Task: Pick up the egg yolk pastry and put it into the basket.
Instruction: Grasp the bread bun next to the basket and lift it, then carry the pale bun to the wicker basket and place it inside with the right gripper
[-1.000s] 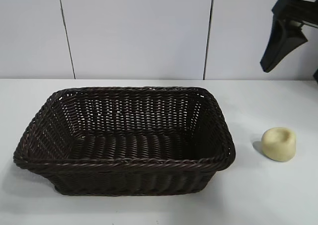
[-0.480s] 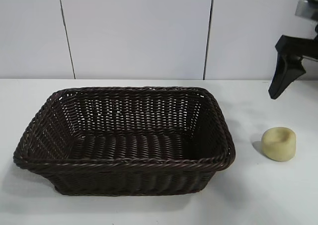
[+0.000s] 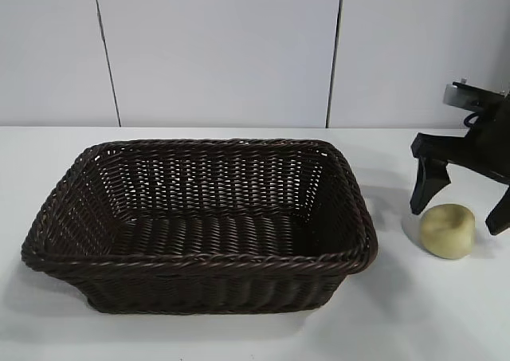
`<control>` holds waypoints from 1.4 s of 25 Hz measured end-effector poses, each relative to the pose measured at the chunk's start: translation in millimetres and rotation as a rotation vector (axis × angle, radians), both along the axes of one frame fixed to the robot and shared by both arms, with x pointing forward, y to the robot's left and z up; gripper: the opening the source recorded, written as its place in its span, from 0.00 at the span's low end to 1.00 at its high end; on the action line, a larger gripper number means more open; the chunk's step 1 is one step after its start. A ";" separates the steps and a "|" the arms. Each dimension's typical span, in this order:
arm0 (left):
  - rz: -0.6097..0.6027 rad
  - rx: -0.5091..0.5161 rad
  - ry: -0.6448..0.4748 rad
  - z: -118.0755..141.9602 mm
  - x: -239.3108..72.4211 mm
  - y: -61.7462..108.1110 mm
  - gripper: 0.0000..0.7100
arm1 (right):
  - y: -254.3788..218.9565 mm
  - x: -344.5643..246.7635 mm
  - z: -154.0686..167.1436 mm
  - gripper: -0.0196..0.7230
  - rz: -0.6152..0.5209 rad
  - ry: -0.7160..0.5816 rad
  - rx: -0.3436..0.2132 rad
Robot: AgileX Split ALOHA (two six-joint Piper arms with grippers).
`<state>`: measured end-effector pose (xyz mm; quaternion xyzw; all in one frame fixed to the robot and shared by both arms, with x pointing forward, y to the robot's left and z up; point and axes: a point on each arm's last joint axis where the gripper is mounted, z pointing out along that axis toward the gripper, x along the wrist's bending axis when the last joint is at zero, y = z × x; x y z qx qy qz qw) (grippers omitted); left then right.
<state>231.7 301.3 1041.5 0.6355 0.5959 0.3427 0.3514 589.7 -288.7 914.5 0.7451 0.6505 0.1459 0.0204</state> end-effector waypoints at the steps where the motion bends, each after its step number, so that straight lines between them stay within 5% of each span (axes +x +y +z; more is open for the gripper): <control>1: 0.000 0.000 0.000 0.0 0.0 0.0 0.83 | 0.0 0.3 -0.9 0.87 -0.001 0.000 0.000; 6: 0.000 0.000 0.000 0.0 0.0 0.0 0.83 | 0.0 0.9 -0.3 0.33 -0.020 0.001 0.006; 10: 0.000 0.000 0.000 0.0 0.0 0.0 0.83 | 0.5 -0.8 -0.5 0.10 -0.018 0.021 0.011; 16: 0.000 0.000 0.000 0.0 0.0 0.0 0.83 | 2.8 -6.4 25.6 0.07 0.006 0.036 0.030; 25: 0.000 0.000 0.000 0.0 0.0 0.0 0.83 | 9.1 -14.7 147.3 0.06 0.058 -0.163 0.084; 31: 0.000 0.000 0.000 0.0 0.0 0.0 0.83 | 20.1 -18.4 157.6 0.06 0.059 -0.176 0.158; 35: 0.000 0.000 0.000 0.0 0.0 0.0 0.83 | 56.8 -21.2 159.0 0.06 0.155 -0.197 0.176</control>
